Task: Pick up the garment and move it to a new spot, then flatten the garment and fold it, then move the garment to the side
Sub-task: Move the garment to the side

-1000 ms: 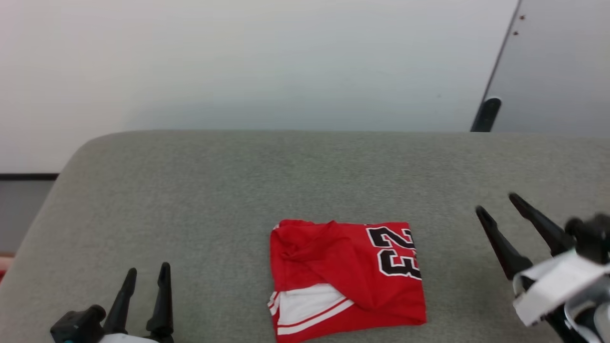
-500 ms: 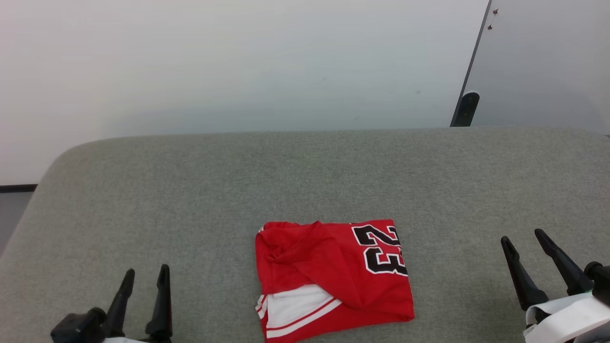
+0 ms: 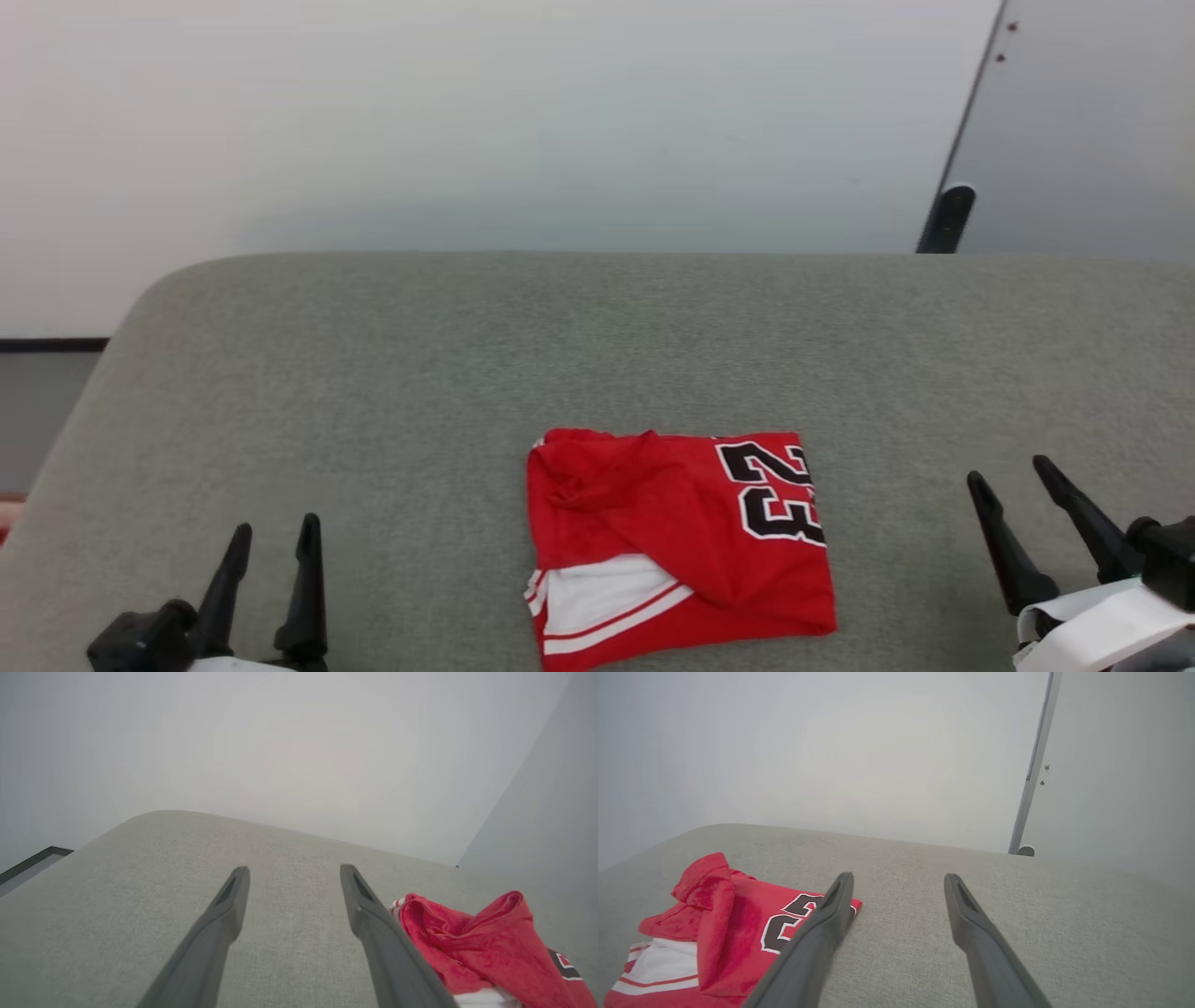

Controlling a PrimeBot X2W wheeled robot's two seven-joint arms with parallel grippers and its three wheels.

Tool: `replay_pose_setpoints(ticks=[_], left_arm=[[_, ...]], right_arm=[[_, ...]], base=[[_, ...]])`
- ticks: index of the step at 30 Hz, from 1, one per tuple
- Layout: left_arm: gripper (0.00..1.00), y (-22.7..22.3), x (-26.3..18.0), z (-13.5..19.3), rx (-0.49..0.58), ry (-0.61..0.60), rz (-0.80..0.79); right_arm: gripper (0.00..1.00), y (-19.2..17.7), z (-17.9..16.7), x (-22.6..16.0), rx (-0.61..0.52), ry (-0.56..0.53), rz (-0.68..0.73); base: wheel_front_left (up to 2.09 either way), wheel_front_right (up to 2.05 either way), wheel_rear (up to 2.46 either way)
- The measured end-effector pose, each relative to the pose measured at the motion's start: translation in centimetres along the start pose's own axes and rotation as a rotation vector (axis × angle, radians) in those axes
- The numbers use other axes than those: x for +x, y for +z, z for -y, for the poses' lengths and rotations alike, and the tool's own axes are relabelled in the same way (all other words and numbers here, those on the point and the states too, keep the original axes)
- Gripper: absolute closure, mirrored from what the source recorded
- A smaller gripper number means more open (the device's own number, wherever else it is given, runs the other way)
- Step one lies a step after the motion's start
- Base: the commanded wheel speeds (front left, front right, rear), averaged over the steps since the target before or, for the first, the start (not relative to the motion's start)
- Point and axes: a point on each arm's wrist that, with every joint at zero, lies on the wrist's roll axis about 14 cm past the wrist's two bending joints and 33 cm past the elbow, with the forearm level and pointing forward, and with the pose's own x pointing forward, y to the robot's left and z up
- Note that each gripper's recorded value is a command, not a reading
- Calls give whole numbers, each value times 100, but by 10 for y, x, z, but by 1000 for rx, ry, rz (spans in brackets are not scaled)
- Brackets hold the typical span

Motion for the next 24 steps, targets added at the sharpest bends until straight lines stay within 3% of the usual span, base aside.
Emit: replay_pose_setpoints(ticks=[11,24], left_arm=[[0,18,-26,-36,21,110,50],[0,20,-26,-35,25,110,53]], right_arm=[[0,-8,-42,27,-5,135,-39],[0,-9,-57,63,-84,235,-158]], base=[[0,0,0],[0,0,0]])
